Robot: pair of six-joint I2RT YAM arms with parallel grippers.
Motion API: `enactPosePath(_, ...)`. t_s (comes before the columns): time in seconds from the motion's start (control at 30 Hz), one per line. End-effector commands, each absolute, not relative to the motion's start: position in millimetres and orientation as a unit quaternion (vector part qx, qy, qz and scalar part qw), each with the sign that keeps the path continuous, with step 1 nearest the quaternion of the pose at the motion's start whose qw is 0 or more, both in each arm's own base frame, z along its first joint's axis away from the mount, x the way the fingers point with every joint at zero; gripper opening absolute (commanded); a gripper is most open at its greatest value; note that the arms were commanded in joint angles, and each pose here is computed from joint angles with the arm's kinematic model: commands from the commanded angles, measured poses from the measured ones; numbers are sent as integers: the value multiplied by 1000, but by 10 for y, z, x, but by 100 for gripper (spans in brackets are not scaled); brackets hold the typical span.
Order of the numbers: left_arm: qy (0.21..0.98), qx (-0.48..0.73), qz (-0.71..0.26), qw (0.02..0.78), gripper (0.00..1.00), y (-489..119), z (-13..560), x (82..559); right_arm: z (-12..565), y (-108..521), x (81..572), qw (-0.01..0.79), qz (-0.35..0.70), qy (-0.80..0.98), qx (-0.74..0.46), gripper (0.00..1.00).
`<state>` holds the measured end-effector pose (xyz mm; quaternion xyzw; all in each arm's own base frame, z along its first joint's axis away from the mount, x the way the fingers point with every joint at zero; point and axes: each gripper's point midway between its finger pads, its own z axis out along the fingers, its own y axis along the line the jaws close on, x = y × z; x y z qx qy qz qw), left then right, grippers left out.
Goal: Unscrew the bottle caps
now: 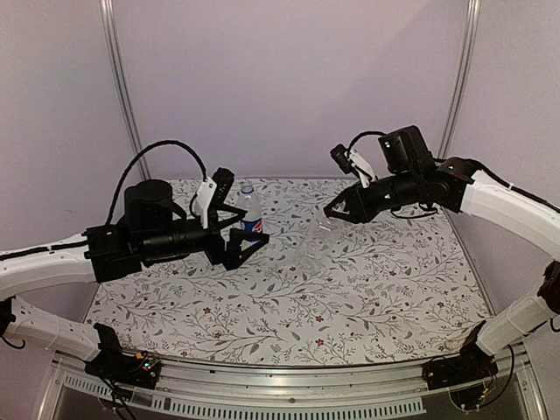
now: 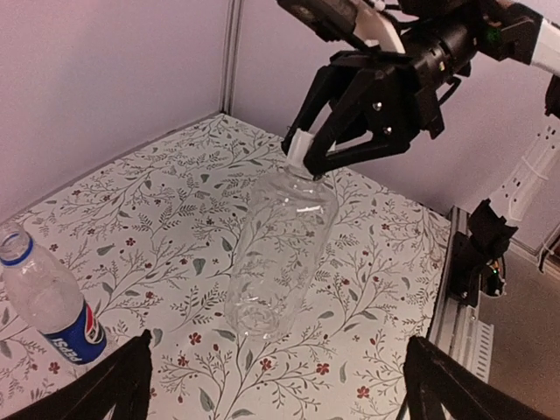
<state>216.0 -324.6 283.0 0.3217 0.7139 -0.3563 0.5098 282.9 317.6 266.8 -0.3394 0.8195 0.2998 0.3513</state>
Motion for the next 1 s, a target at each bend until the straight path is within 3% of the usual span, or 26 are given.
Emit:
enactPosePath(0.0,716,360,-322,504,100,-3480,2672,2092,2920,3512,2624,340,374,768,-393,0)
enactPosePath(0.47,733,408,-228,495,98,-3822,2247,2254,3052,3848,2359,299,449,725,-429,0)
enactPosePath(0.73,714,428,-262,489,84,-3898,2185,2153,3091,3867,2314,292,464,716,-432,0)
enactPosePath(0.97,712,424,-281,484,86,-3898,2142,2137,3094,3885,2299,290,473,711,-432,0)
